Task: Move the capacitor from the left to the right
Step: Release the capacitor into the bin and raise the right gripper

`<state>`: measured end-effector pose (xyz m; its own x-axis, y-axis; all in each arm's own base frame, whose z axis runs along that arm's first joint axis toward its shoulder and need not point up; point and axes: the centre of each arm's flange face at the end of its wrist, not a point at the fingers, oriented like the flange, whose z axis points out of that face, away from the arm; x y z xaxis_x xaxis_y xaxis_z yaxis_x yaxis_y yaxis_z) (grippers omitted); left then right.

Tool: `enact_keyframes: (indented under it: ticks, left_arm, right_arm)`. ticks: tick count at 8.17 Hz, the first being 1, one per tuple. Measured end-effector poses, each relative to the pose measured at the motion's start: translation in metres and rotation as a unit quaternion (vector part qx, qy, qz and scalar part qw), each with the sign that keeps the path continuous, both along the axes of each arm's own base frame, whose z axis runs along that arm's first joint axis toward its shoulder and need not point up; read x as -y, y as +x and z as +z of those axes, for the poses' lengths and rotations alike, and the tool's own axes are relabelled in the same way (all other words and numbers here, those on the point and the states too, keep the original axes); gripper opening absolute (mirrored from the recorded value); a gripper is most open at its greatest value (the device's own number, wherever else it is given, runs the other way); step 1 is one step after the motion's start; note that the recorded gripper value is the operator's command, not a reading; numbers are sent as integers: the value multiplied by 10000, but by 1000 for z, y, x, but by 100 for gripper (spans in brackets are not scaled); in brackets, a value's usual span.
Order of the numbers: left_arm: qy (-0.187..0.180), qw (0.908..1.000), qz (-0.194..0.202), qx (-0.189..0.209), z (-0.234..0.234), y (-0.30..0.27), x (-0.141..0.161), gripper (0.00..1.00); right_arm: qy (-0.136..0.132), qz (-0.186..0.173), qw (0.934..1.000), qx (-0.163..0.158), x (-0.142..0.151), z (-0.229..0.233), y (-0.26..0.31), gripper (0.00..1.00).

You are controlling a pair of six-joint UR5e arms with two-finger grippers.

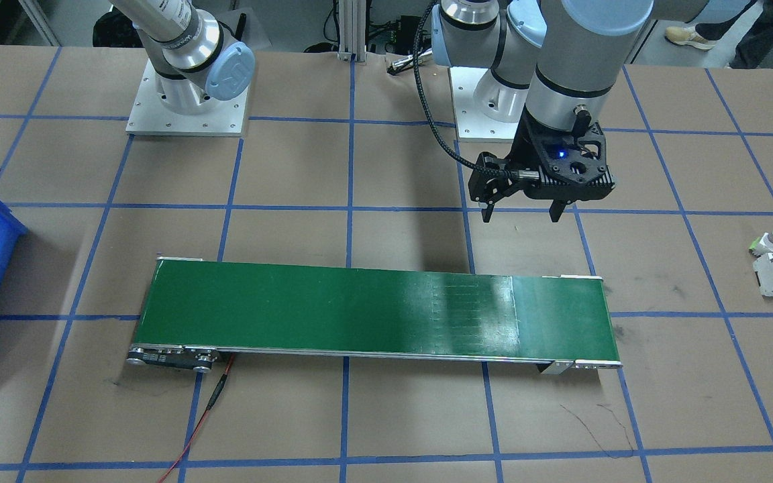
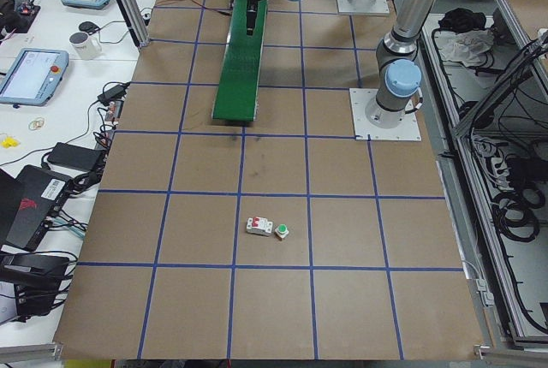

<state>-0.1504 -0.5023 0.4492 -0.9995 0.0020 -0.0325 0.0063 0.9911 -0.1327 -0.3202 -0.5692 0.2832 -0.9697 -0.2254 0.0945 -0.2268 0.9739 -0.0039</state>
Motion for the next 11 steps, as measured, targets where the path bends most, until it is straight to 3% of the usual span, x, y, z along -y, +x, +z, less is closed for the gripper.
enact_keyframes:
  ticks: [1,3,6,9,11]
  left_arm:
    - [-1,10000,1,0,0,0,0,100]
    - [0,10000,5,1,0,0,0,100]
    - [16,10000,19,6,-1,0,0,100]
    - [50,10000,-15,-14,-1,-1,1,100]
    - [36,10000,-43,-18,1,-3,0,100]
  right_arm:
    - [-5,-4,10000,-25,-1,-4,-2,100]
    - [-127,-24,9998,-125,-6,18,1,100]
    - [-126,-297,9995,17,-40,114,58,100]
    - [-46,-803,9965,214,-47,178,197,100]
    - [-122,-894,9956,247,-45,193,311,100]
